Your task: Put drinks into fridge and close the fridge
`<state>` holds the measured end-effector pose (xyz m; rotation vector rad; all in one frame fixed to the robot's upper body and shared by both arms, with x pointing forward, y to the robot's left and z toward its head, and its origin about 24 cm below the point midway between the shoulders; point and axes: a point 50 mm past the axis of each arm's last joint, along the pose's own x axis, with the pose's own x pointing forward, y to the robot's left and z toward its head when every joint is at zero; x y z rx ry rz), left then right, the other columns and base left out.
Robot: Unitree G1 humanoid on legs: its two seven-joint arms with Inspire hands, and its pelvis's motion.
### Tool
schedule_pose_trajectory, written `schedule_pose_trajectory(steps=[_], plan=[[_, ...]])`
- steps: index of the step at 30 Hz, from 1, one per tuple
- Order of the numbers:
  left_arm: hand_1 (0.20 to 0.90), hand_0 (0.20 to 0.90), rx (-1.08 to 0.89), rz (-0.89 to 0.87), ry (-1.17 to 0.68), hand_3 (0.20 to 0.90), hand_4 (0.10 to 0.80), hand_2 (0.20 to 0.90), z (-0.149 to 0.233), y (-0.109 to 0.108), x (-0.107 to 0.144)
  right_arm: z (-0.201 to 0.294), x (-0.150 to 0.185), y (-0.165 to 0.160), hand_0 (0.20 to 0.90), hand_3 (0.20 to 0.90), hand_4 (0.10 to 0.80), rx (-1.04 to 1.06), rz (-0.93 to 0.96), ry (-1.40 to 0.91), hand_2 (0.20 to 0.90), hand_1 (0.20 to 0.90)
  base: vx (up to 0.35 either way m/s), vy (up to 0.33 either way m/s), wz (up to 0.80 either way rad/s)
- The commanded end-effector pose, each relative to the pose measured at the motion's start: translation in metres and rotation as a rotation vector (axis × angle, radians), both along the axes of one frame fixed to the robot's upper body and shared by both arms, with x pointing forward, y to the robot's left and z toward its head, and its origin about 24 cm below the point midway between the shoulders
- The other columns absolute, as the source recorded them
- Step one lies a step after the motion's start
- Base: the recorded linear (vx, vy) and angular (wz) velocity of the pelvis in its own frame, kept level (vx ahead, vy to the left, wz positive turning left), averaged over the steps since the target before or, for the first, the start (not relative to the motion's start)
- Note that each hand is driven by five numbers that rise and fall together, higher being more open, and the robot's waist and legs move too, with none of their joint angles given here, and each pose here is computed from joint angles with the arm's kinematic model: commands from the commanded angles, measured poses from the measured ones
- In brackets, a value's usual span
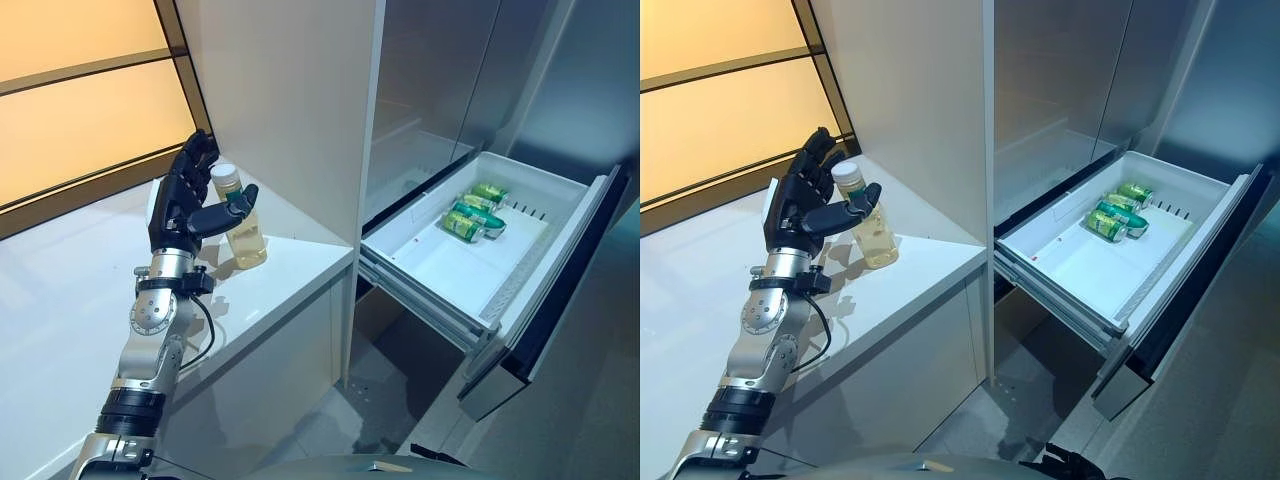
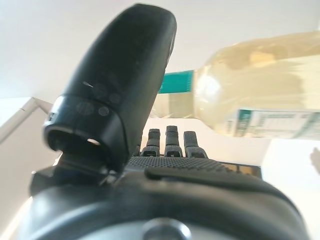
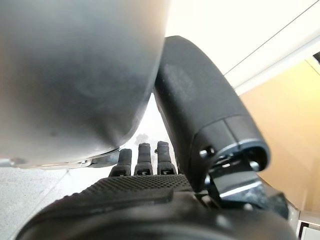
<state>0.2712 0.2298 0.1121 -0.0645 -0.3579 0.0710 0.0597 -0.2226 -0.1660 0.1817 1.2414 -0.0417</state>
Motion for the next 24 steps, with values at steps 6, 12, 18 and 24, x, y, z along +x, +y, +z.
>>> schedule_pose_trajectory(steps=[6, 12, 18, 24], plan=[[0.900, 0.900, 0.003, -0.038, -0.155, 0.900, 0.800, 0.900, 0.034, 0.003, 0.010, 0.000, 0.020, 0.017, 0.900, 0.900, 0.800, 0.055, 0.037, -0.051, 0.900, 0.900, 0.000, 0.000, 0.00], [0.900, 0.900, 0.020, -0.042, -0.130, 0.900, 0.800, 0.900, 0.030, 0.002, 0.012, 0.001, 0.020, 0.015, 0.900, 0.900, 0.800, 0.054, 0.043, -0.050, 0.900, 0.900, 0.000, 0.000, 0.00], [0.900, 0.900, 0.047, -0.021, -0.106, 0.900, 0.800, 0.900, 0.024, 0.005, 0.013, 0.001, 0.020, 0.015, 0.900, 0.900, 0.800, 0.053, 0.046, -0.048, 0.900, 0.900, 0.000, 0.000, 0.00], [0.900, 0.900, 0.050, 0.000, -0.093, 0.900, 0.800, 0.900, 0.021, 0.007, 0.013, 0.001, 0.019, 0.015, 0.900, 0.900, 0.800, 0.054, 0.047, -0.048, 0.900, 0.900, 0.000, 0.000, 0.00]])
